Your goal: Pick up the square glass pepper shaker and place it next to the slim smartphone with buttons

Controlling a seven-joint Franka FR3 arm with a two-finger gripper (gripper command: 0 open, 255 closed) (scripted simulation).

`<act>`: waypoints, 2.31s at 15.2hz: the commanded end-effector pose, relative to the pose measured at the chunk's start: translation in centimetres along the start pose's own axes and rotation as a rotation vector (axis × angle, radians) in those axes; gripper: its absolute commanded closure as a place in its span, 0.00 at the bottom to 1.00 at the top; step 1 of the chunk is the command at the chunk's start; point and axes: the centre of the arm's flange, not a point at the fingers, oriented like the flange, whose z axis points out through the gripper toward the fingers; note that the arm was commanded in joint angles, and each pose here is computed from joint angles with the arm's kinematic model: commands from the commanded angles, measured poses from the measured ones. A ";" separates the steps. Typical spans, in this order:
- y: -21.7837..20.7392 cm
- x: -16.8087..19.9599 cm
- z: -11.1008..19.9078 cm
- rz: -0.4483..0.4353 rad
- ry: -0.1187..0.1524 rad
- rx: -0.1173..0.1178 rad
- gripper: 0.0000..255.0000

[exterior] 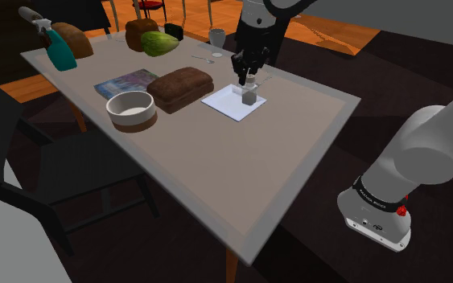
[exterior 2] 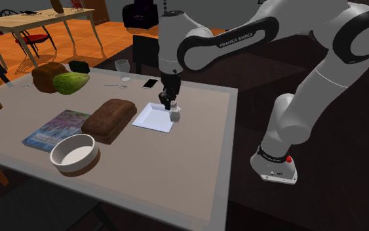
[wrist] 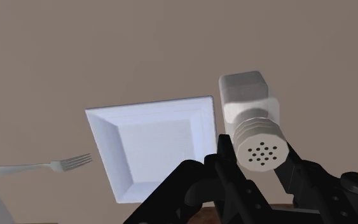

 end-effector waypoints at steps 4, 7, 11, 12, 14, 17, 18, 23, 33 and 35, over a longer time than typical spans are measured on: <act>4.9 4.0 1.0 -0.001 0.001 0.000 1.00; 7.9 6.5 1.9 -0.001 0.001 0.000 1.00; 11.8 9.8 2.9 -0.001 0.001 0.000 1.00; 12.8 10.7 3.2 -0.001 0.001 0.000 1.00; 14.8 12.3 3.8 -0.001 0.001 0.000 1.00; 17.7 14.8 4.6 -0.001 0.001 0.000 1.00; 18.7 15.7 4.9 -0.001 0.001 0.000 1.00; 23.6 19.9 6.2 -0.001 0.001 0.000 1.00; 33.5 28.2 9.0 -0.001 0.001 0.000 1.00; 35.6 30.0 9.5 -0.001 0.001 0.000 1.00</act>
